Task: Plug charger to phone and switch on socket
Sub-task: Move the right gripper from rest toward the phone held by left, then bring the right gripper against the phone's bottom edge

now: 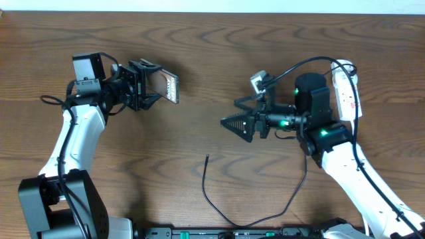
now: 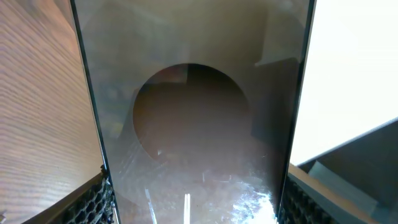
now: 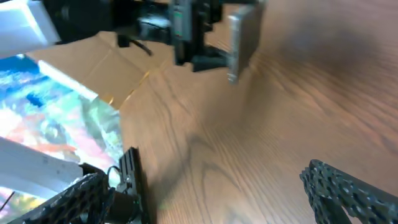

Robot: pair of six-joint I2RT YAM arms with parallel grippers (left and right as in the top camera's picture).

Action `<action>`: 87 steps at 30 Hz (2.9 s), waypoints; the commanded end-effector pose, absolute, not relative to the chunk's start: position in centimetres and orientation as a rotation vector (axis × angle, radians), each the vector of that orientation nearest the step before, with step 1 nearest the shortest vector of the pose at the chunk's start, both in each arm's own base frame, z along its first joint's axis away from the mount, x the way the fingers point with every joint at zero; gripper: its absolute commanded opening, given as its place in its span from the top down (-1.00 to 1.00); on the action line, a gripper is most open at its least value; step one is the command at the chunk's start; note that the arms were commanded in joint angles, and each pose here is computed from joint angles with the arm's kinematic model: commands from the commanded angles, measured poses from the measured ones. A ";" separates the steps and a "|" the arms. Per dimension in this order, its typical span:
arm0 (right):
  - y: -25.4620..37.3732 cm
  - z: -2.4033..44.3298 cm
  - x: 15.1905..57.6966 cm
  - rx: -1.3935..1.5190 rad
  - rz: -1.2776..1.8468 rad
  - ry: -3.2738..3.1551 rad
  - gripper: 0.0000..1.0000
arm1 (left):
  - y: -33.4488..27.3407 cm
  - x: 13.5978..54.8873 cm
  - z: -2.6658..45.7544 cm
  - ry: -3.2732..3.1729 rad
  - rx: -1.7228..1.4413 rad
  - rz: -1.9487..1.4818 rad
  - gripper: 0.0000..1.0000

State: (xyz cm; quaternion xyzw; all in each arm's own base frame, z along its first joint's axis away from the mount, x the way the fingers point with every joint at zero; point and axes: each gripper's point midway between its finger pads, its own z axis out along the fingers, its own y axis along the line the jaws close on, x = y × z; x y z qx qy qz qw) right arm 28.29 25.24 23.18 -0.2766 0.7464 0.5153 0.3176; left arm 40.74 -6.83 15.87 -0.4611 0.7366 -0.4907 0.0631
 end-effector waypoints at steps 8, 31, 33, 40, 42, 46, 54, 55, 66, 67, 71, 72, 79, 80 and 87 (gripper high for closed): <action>27.1 25.7 27.6 -0.875 1.350 1.790 -0.98 | -6.1 42.0 17.9 2.157 -1.387 -1.427 0.85; 30.7 21.6 31.8 -0.900 1.406 1.805 -0.99 | -7.9 42.7 18.1 2.159 -1.337 -1.395 0.85; 31.0 21.6 32.3 -0.904 1.401 1.790 -0.98 | -7.9 42.7 18.2 2.153 -1.335 -1.398 0.86; 31.6 20.7 33.9 -0.894 1.388 1.788 -0.99 | -7.9 43.2 18.8 2.122 -1.328 -1.417 0.86; 31.8 20.6 34.2 -0.888 1.388 1.779 -0.98 | -7.8 43.4 19.0 2.114 -1.319 -1.422 0.85; 32.3 20.5 35.6 -0.811 1.367 1.784 -0.99 | -7.8 43.4 19.0 2.111 -1.319 -1.423 0.86; 32.8 20.1 37.7 -0.630 1.272 1.850 -0.98 | -7.6 43.6 18.9 2.104 -1.326 -1.406 0.86; 33.0 20.0 37.7 -0.620 1.262 1.854 -0.98 | -7.6 43.6 18.9 2.102 -1.328 -1.402 0.85; 34.4 19.7 37.5 -0.586 1.201 1.867 -0.99 | -7.6 43.6 18.9 2.101 -1.330 -1.399 0.86; 34.5 19.7 37.5 -0.581 1.192 1.868 -0.98 | -7.6 43.6 18.9 2.103 -1.328 -1.400 0.86; 34.8 19.6 37.6 -0.568 1.171 1.871 -0.98 | -8.5 43.4 18.9 2.121 -1.312 -1.408 0.85; 34.9 19.6 37.5 -0.569 1.172 1.871 -0.99 | -8.8 43.4 18.9 2.129 -1.305 -1.411 0.85; 34.9 19.6 37.5 -0.570 1.172 1.871 -0.98 | -10.5 43.0 18.9 2.165 -1.269 -1.430 0.86; 34.9 19.6 37.5 -0.570 1.172 1.872 -0.98 | -10.7 42.9 18.9 2.171 -1.263 -1.436 0.85; 34.7 19.2 37.7 -0.551 1.152 1.889 -0.99 | -12.0 42.4 19.4 2.200 -1.212 -1.497 0.85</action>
